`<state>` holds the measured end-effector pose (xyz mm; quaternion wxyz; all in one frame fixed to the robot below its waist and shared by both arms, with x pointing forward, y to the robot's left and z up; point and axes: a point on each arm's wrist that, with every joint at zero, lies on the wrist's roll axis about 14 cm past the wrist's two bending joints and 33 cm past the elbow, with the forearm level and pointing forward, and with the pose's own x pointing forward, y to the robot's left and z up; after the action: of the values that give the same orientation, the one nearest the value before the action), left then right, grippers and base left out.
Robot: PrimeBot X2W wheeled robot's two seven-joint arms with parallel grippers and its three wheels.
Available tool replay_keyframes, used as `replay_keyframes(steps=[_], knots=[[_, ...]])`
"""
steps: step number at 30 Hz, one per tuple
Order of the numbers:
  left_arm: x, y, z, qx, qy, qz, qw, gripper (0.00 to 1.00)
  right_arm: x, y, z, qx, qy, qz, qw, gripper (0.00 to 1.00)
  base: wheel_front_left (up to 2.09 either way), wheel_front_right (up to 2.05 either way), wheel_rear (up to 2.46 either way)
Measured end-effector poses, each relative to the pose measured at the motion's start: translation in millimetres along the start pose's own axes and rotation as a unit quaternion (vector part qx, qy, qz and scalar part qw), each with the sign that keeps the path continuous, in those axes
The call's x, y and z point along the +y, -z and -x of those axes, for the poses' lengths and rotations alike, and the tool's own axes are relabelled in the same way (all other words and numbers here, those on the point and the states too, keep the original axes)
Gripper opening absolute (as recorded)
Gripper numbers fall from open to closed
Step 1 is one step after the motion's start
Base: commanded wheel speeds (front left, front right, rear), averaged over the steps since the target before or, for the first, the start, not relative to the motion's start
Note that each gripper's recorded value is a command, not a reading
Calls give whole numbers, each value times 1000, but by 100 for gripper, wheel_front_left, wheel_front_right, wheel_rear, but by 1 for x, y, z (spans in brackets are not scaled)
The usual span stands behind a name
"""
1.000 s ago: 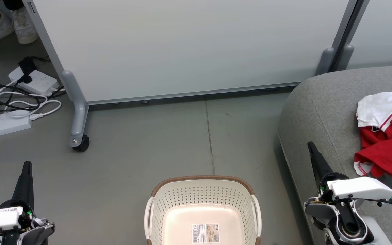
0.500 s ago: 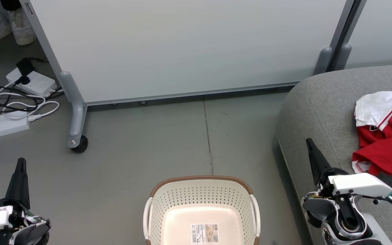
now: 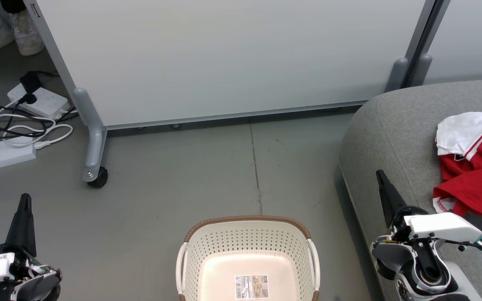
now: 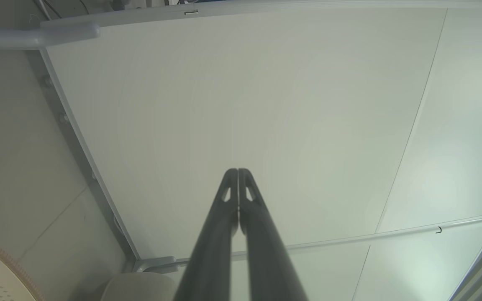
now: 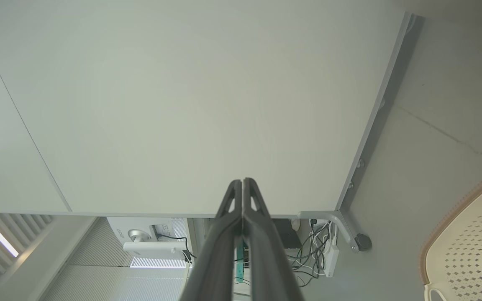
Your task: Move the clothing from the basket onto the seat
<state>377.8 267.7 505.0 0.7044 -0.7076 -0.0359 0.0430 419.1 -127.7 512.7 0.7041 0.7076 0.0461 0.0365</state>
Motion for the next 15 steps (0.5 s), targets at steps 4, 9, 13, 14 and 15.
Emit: replay_keyframes(steps=[4,9,13,14,15], knots=[[0,0,0,0,0,0,1000,0,0,0,0,0,0,0,1000,0,0,0,0],[0,0,0,0,0,0,1000,0,0,0,0,0,0,0,1000,0,0,0,0],[0,0,0,0,0,0,1000,0,0,0,0,0,0,0,1000,0,0,0,0],[0,0,0,0,0,0,1000,0,0,0,0,0,0,0,1000,0,0,0,0],[0,0,0,0,0,0,1000,0,0,0,0,0,0,0,1000,0,0,0,0]])
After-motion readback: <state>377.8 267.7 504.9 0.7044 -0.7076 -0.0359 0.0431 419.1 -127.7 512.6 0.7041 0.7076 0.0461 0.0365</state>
